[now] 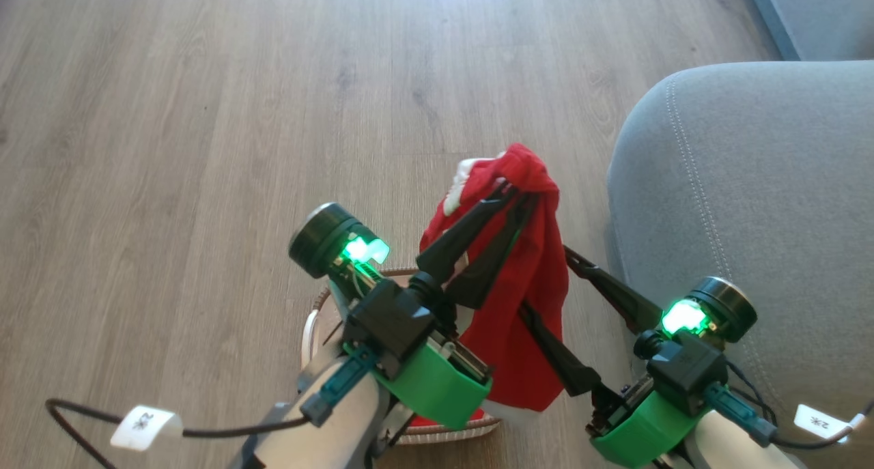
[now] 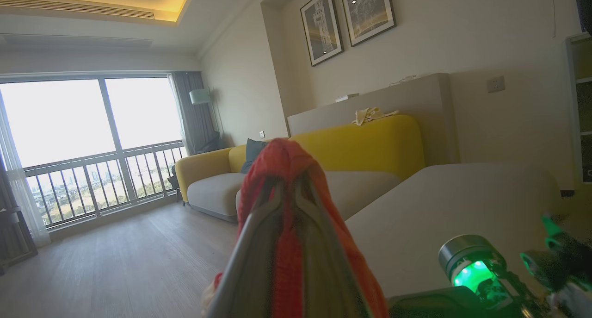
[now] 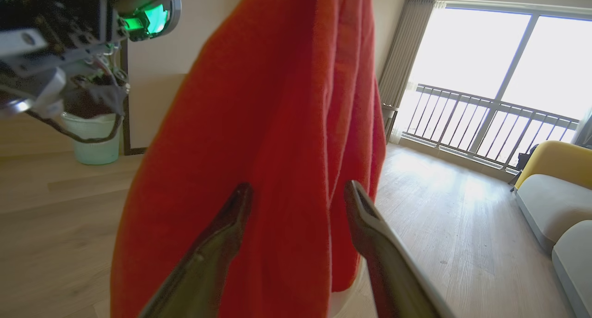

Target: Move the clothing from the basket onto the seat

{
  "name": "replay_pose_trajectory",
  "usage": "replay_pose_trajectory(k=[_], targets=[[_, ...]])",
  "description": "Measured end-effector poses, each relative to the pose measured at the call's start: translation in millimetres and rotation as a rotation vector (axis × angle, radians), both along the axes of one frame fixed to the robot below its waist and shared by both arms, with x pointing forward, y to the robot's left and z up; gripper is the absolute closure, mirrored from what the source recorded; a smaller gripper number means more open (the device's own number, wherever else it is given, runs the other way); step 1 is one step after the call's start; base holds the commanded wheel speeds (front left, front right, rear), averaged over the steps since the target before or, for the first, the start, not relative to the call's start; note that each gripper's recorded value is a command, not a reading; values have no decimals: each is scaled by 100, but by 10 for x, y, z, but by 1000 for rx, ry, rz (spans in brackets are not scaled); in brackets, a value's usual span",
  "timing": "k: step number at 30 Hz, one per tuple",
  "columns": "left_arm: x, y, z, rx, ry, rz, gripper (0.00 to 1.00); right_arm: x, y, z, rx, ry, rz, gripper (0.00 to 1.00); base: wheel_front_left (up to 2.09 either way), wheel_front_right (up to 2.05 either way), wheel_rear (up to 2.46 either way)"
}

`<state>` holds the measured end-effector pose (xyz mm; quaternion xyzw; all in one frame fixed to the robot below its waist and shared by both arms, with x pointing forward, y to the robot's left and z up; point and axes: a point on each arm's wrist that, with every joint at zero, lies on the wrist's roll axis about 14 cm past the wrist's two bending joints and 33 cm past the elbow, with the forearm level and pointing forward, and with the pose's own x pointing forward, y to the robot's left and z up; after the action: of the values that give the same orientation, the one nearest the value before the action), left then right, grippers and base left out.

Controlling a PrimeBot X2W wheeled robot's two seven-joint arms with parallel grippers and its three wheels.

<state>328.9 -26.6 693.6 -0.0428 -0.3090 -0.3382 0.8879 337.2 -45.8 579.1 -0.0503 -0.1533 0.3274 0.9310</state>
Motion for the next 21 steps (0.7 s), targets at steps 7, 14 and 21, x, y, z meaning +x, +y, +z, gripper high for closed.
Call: replay_pose_trajectory(k=[7,14,21], targets=[[-65,-77,7,20,-15,-29,100,6,119,-225,-29,66,39,0,0,0,0],[-156,-178,3,22,-12,-78,100,131,134,-336,-53,94,28,0,0,0,0],[-208,-218,-24,11,10,-105,100,191,201,-349,-28,111,17,1,0,0,0]])
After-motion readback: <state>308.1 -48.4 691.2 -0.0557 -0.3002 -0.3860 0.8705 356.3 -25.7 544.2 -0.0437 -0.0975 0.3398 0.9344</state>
